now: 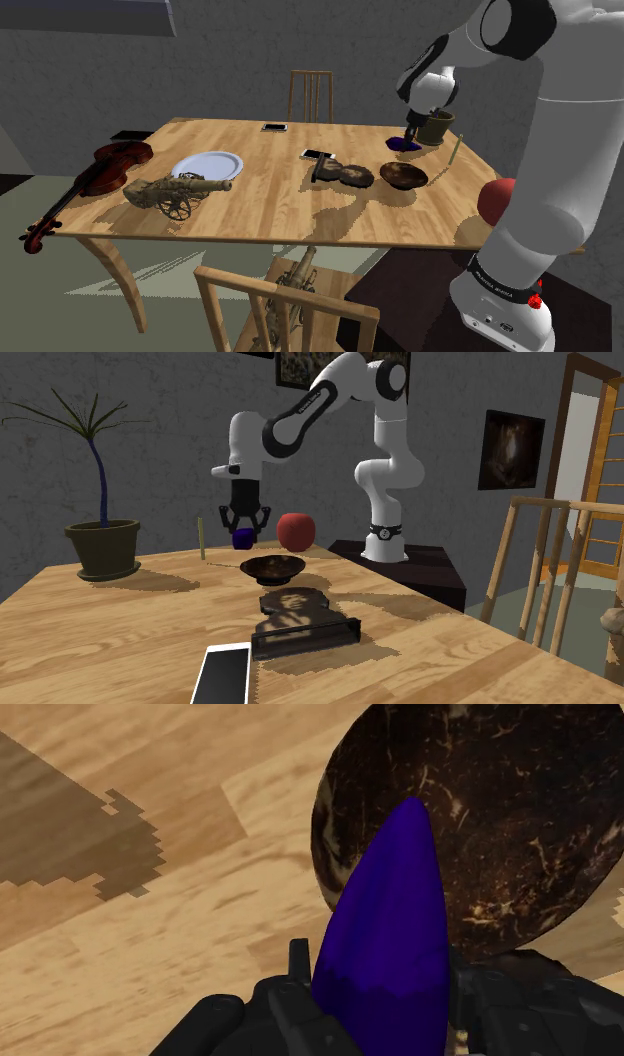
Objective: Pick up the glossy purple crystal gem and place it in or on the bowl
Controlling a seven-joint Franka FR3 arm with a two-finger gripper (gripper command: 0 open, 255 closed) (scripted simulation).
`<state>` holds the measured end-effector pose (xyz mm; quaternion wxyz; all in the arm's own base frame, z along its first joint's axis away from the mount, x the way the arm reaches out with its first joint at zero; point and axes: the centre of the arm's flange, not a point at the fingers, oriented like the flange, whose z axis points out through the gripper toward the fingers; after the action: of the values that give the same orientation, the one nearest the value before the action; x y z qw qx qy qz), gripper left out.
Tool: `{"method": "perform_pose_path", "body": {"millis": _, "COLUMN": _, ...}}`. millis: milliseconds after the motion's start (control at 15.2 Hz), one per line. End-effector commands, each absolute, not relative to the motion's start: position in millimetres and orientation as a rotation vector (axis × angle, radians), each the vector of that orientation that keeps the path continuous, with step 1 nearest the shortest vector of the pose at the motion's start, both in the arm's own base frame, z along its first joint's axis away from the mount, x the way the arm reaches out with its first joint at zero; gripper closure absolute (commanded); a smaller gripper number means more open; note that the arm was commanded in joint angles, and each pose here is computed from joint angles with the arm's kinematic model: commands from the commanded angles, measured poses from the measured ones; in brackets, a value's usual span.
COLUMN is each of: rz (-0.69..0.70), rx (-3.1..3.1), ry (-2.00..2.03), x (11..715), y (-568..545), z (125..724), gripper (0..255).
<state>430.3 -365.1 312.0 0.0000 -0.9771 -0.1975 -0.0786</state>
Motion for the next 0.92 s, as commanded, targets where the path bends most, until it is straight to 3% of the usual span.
{"method": "perform_pose_path", "body": {"millis": 0, "rz": -0.248, "rx": -3.068, "ry": -0.623, "x": 410.6, "y": -346.0, "z": 313.3, "gripper": 255}}
{"method": "perform_pose_path", "body": {"millis": 264, "rz": -0.248, "rx": -3.068, "ry": -0.623, "x": 371.6, "y": -310.8, "z": 312.9, "gripper": 255}}
{"method": "perform_pose_path", "body": {"millis": 858, "rz": -0.248, "rx": -3.068, "ry": -0.623, "x": 371.6, "y": -310.8, "z": 265.4, "gripper": 255}}
